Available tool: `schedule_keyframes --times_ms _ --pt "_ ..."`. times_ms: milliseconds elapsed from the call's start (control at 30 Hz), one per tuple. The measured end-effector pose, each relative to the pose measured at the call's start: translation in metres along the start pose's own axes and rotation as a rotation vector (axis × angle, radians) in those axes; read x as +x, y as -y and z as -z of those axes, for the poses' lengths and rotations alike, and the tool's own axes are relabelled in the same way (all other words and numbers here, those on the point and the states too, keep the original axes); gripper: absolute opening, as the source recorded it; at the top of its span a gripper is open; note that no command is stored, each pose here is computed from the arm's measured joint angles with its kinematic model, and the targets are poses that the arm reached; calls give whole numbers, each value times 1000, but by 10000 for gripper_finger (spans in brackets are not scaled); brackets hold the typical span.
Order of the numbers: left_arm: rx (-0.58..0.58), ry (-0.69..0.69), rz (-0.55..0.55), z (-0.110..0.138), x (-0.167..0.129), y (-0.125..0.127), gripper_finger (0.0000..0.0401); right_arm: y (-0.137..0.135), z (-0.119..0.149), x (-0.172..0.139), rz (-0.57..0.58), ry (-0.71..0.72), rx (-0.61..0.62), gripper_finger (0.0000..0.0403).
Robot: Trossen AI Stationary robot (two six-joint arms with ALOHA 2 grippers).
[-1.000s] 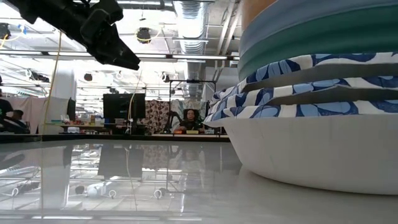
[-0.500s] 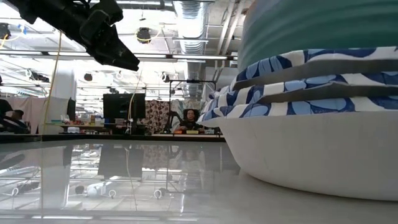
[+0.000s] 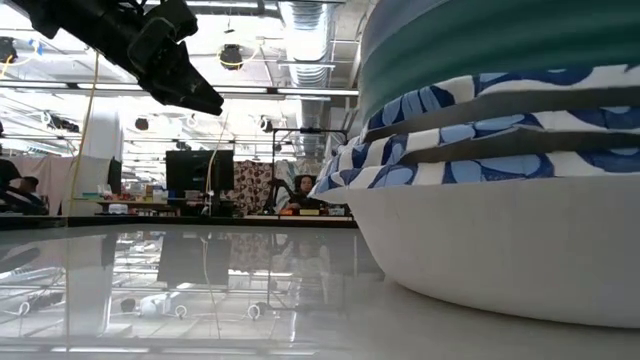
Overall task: Nest bowls inside each other
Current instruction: Stack the brown bowl into the blue bowl, then stack the orange bowl into the brown bowl
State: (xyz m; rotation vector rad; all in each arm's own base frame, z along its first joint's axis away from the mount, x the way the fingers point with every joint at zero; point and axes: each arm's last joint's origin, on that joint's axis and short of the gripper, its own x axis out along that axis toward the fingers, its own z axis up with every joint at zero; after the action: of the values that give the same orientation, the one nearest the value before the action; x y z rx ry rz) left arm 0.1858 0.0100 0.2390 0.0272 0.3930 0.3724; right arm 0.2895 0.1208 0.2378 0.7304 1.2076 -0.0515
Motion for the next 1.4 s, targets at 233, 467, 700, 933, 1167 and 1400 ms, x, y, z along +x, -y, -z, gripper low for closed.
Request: schedule_keyframes --times_ms 233,467,700,933,1167,1400 --pt "1 -4 0 0 0 0 279 -3 0 0 -21 8 10 97" --pt "1 -4 0 0 0 0 279 -4 0 0 -33 0 11 182" --pt "2 -4 0 0 0 0 279 -4 1 0 -47 -27 20 228" --pt "8 -21 -1 2 0 0 279 0 6 -12 -27 -46 26 226" --pt "7 -38 -2 4 0 0 279 -1 12 -54 -54 118 9 224" --pt "0 -39 -1 4 0 0 279 -13 18 -62 -98 240 -51 182"
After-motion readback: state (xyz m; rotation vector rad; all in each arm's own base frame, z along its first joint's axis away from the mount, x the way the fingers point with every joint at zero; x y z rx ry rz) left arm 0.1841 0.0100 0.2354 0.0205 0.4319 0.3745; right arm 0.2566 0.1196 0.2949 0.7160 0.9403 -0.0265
